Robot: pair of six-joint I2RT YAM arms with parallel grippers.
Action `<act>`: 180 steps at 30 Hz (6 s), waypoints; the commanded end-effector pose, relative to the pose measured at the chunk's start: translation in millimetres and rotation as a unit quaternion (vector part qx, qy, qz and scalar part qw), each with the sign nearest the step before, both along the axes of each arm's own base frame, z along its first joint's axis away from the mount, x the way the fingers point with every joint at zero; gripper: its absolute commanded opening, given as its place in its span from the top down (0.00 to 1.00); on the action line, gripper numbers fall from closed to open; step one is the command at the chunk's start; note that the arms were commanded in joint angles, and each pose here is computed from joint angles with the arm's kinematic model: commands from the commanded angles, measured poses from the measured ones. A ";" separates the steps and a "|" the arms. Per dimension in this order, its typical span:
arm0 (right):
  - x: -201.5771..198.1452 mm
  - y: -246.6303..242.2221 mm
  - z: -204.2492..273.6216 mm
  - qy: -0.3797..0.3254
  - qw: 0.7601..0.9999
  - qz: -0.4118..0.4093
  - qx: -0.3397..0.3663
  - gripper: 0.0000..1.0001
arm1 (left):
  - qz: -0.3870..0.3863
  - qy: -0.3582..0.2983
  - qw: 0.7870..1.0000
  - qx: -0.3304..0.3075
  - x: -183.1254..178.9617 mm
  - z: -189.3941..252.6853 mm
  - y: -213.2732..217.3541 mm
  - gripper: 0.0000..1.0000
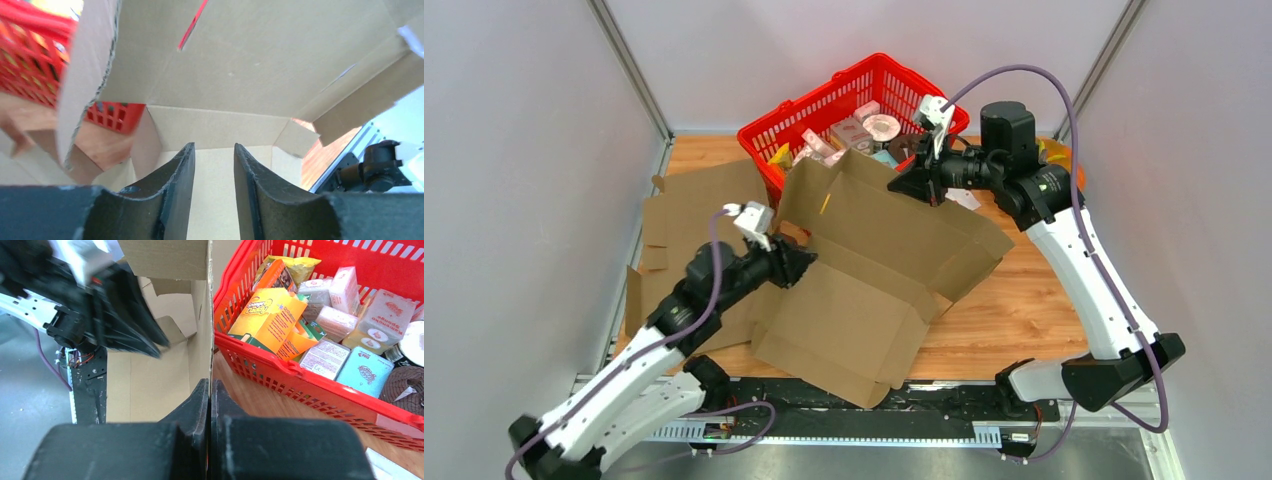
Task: Fold the paper box
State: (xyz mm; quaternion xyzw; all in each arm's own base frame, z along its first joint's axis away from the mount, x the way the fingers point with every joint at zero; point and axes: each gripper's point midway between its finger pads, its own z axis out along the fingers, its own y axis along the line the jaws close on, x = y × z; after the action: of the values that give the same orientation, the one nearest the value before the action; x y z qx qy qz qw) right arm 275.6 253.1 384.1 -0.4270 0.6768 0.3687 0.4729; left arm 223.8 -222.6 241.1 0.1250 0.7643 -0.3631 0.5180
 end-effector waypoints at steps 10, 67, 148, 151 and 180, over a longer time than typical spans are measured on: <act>-15.5 -5.7 13.3 -0.054 0.998 0.035 -0.015 1.00 | 0.140 -0.113 0.983 0.025 15.5 135.3 102.6 0.44; 26.1 -0.5 -77.5 -0.085 0.976 0.034 -0.196 1.00 | 0.091 -0.026 0.992 0.087 39.8 13.6 -9.1 0.23; 25.8 -29.3 -200.9 -0.219 0.917 -0.068 -0.325 1.00 | 0.026 0.328 0.944 -0.015 -22.3 -157.4 -13.6 0.98; 22.1 -25.0 -199.2 -0.218 0.922 -0.056 -0.314 1.00 | 0.104 0.381 0.918 0.036 -17.9 -199.3 4.6 1.00; 9.7 -19.4 -207.4 -0.336 0.860 -0.081 -0.375 0.97 | 0.005 0.104 0.991 0.078 49.4 -72.0 -2.4 0.61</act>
State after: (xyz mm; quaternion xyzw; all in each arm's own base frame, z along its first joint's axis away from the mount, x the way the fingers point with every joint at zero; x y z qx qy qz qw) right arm 291.7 238.0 198.8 -0.5976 0.5938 -0.0866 0.5318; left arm 269.5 -217.3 169.0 0.0546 0.8536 -0.3121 0.4136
